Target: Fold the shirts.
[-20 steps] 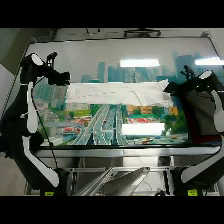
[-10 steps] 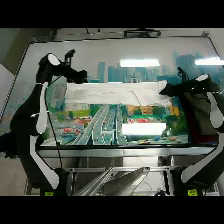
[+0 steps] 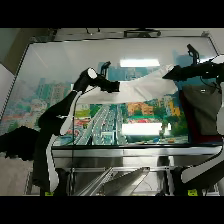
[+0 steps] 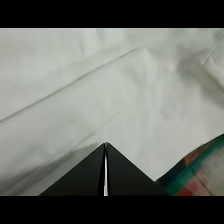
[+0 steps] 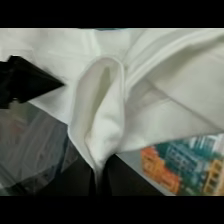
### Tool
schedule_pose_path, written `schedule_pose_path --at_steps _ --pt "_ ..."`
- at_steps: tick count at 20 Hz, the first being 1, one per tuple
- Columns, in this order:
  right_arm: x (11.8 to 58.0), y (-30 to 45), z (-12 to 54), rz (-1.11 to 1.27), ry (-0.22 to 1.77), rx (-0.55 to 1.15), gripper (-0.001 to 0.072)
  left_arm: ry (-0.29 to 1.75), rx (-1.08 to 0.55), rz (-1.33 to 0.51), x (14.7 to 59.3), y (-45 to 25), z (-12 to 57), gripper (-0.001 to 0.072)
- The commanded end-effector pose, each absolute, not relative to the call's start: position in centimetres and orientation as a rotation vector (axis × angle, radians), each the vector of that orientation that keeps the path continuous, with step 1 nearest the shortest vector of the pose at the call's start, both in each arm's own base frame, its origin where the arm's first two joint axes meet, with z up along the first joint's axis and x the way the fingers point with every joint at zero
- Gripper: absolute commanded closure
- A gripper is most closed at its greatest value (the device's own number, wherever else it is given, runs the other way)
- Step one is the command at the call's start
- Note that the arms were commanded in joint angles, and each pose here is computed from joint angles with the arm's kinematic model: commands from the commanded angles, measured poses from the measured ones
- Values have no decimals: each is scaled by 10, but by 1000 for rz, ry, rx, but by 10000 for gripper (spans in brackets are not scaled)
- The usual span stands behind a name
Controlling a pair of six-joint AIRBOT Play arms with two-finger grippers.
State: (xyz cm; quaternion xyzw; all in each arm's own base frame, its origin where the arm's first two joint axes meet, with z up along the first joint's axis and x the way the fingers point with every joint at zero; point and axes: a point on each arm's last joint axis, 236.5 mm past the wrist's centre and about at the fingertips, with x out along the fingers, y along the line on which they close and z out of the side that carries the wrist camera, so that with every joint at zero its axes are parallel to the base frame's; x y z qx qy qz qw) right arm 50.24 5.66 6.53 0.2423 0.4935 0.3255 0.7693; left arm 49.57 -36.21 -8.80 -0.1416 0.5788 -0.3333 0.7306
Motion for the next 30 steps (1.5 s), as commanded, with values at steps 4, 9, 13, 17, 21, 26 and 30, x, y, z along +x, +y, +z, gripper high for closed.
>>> schedule_pose_path --at_steps 4,9,13,17,21,26,30 --pt "486 91 134 835 988 523 694 1248 -360 -764 485 -410 -96 705" --pt "479 128 139 894 1016 536 694 1264 -276 -943 460 -348 42 703" --pt "475 218 158 1022 961 553 694 884 -371 -938 441 -231 240 693" --pt "473 353 159 1064 844 559 694 535 -293 -784 380 -136 363 689" --pt "459 509 84 996 703 569 691 397 -236 -620 338 -86 396 688" --pt "449 563 19 970 696 608 21 374 -362 -723 327 -94 385 688" --pt "485 495 76 1065 719 692 262 433 -471 -789 337 -97 365 688"
